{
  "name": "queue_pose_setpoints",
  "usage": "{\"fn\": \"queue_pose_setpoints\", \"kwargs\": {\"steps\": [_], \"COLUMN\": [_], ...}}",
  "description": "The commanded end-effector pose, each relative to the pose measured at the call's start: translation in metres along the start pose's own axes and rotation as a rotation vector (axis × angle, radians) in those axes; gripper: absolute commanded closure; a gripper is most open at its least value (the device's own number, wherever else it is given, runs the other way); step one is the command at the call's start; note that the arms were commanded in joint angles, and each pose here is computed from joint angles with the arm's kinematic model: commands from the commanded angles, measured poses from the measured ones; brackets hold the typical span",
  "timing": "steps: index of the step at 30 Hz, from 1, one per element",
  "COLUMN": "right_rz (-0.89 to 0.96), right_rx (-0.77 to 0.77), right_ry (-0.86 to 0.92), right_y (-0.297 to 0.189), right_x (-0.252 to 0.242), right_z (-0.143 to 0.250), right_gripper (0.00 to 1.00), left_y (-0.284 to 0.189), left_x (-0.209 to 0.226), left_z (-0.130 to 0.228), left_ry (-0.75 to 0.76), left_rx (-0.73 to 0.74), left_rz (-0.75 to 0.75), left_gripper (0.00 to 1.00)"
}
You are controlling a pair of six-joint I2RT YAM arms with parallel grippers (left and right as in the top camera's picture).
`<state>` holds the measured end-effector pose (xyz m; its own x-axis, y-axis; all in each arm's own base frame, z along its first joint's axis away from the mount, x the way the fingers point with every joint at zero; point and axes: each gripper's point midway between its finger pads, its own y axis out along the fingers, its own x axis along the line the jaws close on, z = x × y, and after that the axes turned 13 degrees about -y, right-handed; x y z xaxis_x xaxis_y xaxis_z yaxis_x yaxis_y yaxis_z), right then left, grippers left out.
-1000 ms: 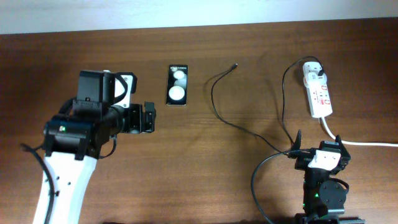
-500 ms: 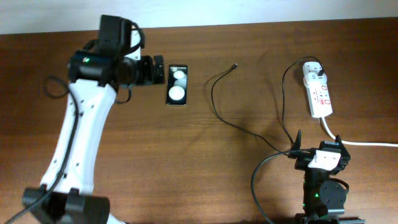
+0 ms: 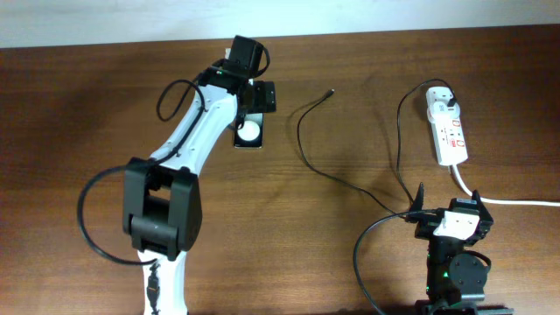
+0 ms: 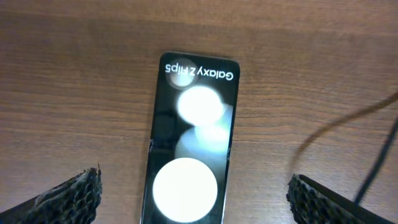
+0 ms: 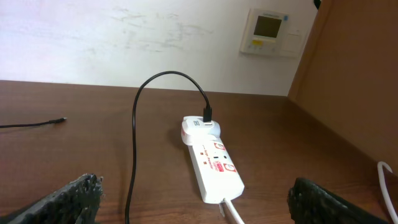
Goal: Plug charger to phone and switch on socket
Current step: 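Move the left gripper over the black phone and lower onto it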
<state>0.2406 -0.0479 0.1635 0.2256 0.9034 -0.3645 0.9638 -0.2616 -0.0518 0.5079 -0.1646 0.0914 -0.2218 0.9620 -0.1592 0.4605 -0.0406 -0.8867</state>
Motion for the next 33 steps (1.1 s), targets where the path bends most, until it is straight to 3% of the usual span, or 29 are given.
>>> {"fn": "queue_pose_setpoints", "kwargs": {"steps": [1, 9, 17, 18, 20, 22, 27, 33], "right_rz": [0.001, 0.001, 0.001, 0.001, 0.001, 0.001, 0.001, 0.001], "right_rx": [0.005, 0.005, 0.005, 0.005, 0.005, 0.005, 0.005, 0.005], "right_ry": [-0.004, -0.004, -0.004, -0.004, -0.004, -0.004, -0.004, -0.004], "right_y": [0.0, 0.0, 0.0, 0.0, 0.0, 0.0, 0.0, 0.0], "right_x": [0.0, 0.0, 0.0, 0.0, 0.0, 0.0, 0.0, 0.0], "right_z": [0.003, 0.003, 0.003, 0.003, 0.003, 0.003, 0.003, 0.003], "right_gripper": [0.01, 0.01, 0.01, 0.02, 0.01, 0.01, 0.01, 0.01], "left_y": [0.023, 0.076, 0.104, 0.104, 0.104, 0.104, 0.099, 0.026], "left_x": [0.002, 0.011, 0.018, 0.018, 0.018, 0.018, 0.017, -0.006], "left_z": [0.003, 0.027, 0.054, 0.055, 0.057, 0.059, 0.055, 0.004], "left_ry": [0.0, 0.131, 0.14, 0.14, 0.14, 0.141, 0.142, 0.139], "left_rx": [0.006, 0.069, 0.158, 0.161, 0.169, 0.177, 0.179, 0.154], "left_rz": [-0.023, -0.059, -0.069, -0.071, -0.065, -0.068, -0.07, -0.058], "left_gripper": [0.01, 0.01, 0.01, 0.11, 0.16, 0.28, 0.32, 0.35]}}
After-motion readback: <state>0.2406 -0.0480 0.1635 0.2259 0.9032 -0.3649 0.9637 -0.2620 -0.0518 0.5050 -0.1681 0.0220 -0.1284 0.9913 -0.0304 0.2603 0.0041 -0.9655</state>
